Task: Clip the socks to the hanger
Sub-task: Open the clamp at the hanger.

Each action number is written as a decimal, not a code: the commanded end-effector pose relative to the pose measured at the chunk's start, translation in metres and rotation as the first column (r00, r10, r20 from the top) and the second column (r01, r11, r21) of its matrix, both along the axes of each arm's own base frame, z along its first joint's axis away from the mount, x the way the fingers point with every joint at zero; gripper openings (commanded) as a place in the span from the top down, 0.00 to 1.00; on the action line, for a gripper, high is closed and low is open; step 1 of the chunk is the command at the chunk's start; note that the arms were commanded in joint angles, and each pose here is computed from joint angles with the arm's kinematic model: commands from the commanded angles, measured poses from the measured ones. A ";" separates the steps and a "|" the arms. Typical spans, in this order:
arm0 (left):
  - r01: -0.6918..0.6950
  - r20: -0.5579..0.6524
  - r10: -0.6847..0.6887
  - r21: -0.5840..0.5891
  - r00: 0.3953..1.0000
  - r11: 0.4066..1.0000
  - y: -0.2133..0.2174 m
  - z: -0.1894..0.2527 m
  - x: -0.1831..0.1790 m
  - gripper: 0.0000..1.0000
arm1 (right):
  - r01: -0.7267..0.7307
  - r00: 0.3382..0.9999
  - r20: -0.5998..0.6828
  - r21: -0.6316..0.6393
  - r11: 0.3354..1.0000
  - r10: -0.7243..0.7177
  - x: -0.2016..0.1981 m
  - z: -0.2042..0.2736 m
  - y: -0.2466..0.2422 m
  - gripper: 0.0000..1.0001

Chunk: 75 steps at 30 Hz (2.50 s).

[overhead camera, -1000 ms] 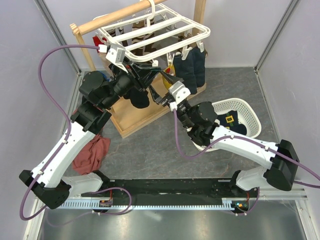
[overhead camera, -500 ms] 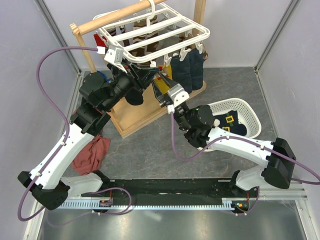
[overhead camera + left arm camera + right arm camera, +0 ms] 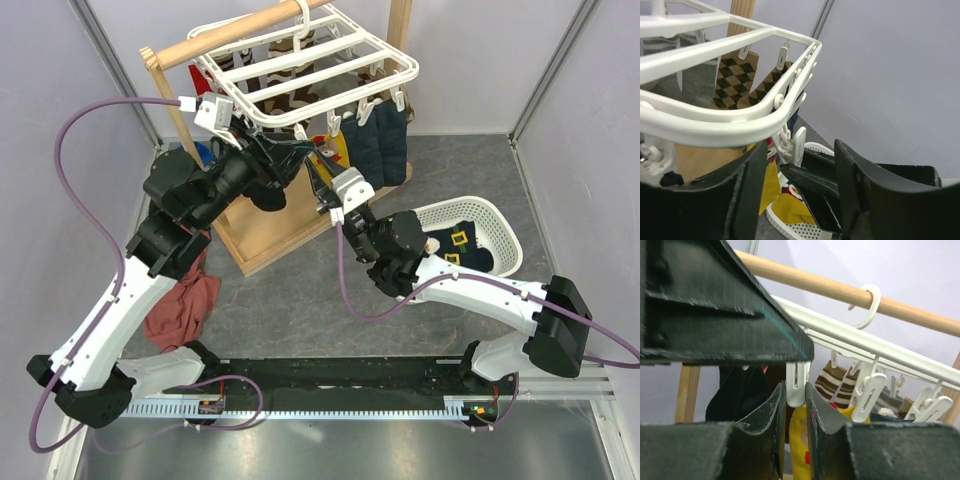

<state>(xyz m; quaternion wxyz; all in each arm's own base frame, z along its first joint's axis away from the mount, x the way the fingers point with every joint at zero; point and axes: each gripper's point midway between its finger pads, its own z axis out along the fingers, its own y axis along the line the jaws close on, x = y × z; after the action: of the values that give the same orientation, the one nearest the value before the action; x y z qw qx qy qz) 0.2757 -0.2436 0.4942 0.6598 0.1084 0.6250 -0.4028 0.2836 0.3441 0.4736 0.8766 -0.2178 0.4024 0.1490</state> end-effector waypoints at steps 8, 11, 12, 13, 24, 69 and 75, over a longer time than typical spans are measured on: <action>0.136 0.109 -0.127 -0.079 0.986 0.988 0.020 0.028 -0.012 0.17 | -0.141 0.983 -0.101 0.095 0.985 0.151 -0.007 0.040 -0.011 0.93; 0.165 0.112 -0.155 -0.085 0.981 0.983 0.020 0.025 -0.011 0.16 | -0.165 0.976 -0.123 0.125 0.978 0.180 -0.005 0.045 -0.015 0.93; 0.172 0.109 -0.162 -0.085 0.981 0.981 0.019 0.024 -0.011 0.16 | -0.171 0.973 -0.133 0.123 0.978 0.187 -0.004 0.043 -0.015 0.93; 0.176 0.104 -0.167 -0.082 0.980 0.981 0.018 0.022 -0.009 0.16 | -0.174 0.971 -0.141 0.137 0.975 0.193 -0.003 0.044 -0.017 0.93; 0.166 0.125 -0.151 -0.116 0.981 0.979 0.015 0.032 0.004 0.17 | -0.219 0.955 -0.169 0.148 0.964 0.243 -0.002 0.046 -0.012 0.93; 0.027 -0.003 -0.028 -0.203 1.000 0.979 0.033 0.024 0.017 0.43 | -0.355 0.910 -0.249 -0.056 0.933 0.331 -0.008 0.021 0.025 0.91; 0.028 -0.004 -0.030 -0.183 1.000 0.983 0.034 0.021 0.013 0.63 | -0.348 0.911 -0.256 -0.060 0.936 0.323 -0.007 0.019 0.024 0.90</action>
<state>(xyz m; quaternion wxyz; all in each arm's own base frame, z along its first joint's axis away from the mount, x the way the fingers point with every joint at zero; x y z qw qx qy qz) 0.2981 -0.2139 0.4926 0.6455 0.0555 0.6079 -0.4591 0.2810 0.3692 0.4713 0.7586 -0.3122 0.4909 0.2935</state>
